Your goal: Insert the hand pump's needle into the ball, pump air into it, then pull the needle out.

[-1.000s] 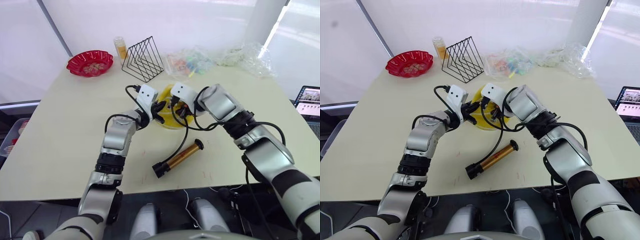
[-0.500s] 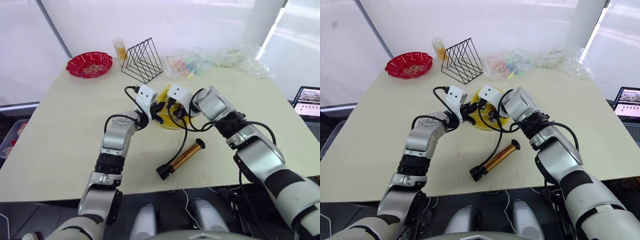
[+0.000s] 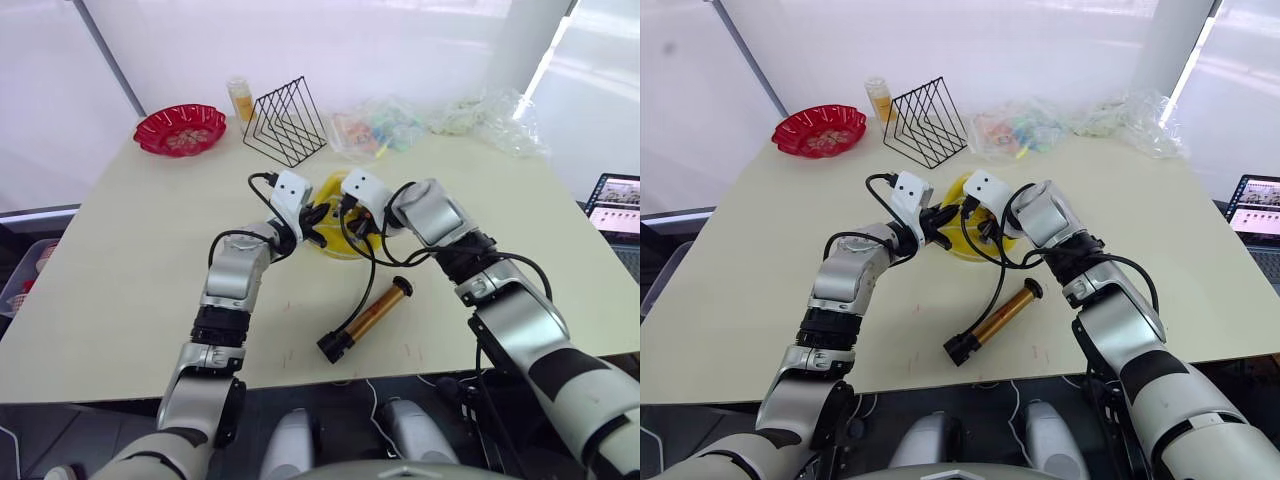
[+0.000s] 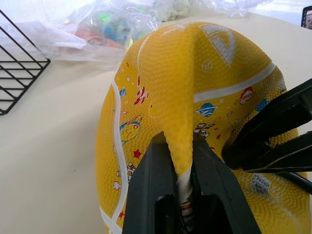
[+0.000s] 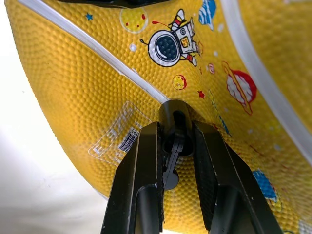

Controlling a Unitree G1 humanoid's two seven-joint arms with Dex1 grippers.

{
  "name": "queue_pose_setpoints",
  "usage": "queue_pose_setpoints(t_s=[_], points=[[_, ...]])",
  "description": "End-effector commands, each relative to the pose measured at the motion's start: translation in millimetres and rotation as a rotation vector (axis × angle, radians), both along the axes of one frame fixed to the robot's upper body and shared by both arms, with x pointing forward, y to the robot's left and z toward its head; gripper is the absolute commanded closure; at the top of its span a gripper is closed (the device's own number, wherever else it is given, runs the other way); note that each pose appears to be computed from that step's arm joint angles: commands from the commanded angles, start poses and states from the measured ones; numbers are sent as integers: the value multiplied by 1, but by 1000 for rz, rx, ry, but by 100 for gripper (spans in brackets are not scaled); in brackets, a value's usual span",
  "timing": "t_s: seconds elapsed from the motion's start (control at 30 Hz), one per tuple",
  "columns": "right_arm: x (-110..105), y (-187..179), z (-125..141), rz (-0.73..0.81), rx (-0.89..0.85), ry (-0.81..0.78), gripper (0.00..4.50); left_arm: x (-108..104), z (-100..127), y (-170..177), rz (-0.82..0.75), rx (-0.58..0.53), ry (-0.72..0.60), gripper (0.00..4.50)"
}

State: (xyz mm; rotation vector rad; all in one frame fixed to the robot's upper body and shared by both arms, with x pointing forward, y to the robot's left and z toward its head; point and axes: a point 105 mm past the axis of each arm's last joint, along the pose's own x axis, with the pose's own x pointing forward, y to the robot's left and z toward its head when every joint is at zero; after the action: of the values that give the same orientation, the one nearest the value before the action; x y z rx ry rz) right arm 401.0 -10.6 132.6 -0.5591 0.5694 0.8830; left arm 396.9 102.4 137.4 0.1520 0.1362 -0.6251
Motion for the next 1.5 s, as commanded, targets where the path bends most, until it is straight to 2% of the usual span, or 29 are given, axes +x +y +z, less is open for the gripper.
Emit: queue_pose_setpoints(t_s=[0.03,0.23,0.3,0.5,0.73,1.1,1.33,1.5], points=[[-8,5,5,-16,84,8,417,-7,-15,-23,-109,17,47,450],[-19,-10,13,-59,135,-11,417,-3,-14,-15,-94,26,41,450],[-24,-14,15,-54,139,-23,299,-3,-14,-15,-95,27,40,450],[-33,-24,25,-42,169,-50,12,-1,-14,-17,-93,24,40,450],[-43,-48,42,-35,235,-141,5,-1,-16,-15,-89,24,46,450],[-68,-84,58,-41,484,-273,5,0,-19,-16,-105,42,48,450],[-87,-104,59,-71,570,-332,5,6,-19,-13,-119,69,42,450],[-103,-136,54,-111,602,-398,5,10,-17,-13,-126,77,33,450]])
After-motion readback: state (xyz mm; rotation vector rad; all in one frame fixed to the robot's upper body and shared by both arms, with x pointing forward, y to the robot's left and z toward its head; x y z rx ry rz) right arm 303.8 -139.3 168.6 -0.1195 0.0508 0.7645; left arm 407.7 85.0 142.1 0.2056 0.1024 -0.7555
